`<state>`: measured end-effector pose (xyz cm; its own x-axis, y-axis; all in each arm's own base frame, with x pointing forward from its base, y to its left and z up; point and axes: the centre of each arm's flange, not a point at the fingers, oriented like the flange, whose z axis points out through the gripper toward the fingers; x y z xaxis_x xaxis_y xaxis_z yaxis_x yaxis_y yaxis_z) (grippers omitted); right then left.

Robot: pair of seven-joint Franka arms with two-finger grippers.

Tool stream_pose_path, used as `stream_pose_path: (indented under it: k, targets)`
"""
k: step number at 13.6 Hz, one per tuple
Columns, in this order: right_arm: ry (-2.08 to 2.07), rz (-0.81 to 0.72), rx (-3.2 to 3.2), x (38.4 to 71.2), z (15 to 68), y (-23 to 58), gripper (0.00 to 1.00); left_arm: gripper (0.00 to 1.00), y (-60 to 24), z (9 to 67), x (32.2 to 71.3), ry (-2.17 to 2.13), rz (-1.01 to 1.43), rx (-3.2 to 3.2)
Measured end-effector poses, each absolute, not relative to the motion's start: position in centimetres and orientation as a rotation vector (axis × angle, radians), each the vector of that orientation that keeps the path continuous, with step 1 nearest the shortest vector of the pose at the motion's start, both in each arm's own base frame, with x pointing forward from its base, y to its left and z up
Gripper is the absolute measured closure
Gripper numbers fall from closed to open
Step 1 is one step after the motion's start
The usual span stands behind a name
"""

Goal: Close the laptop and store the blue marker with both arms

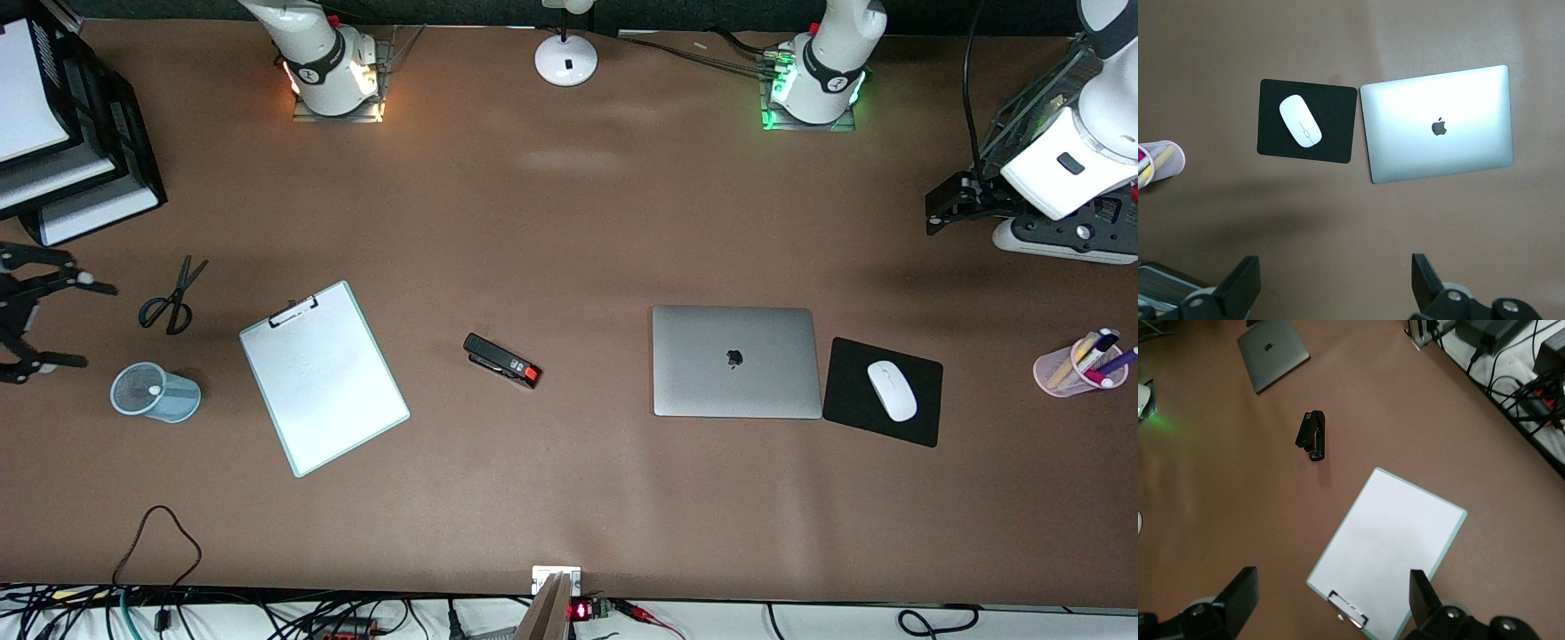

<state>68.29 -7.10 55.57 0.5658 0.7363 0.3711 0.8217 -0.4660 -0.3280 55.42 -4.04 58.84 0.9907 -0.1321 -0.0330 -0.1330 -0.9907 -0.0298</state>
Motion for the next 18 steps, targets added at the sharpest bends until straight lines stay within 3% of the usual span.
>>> stream_pose_path:
  k: [6,11,15,18]
  targets:
    - [-0.878,0.042,-2.632,66.7,56.0,2.2,0.00,0.00,-4.0,58.9,55.4,0.206,0.045,-3.102]
    - [-0.546,0.219,-2.922,62.9,55.9,6.9,0.00,0.00,-4.0,59.0,55.4,0.206,0.042,-3.103]
    - [-0.255,0.342,-3.096,61.5,52.3,5.0,0.00,0.00,-4.0,59.1,55.4,0.206,0.042,-3.103]
    - [-0.107,0.314,-3.155,61.6,52.4,0.6,0.00,0.00,-4.0,59.1,55.4,0.205,0.042,-3.103]
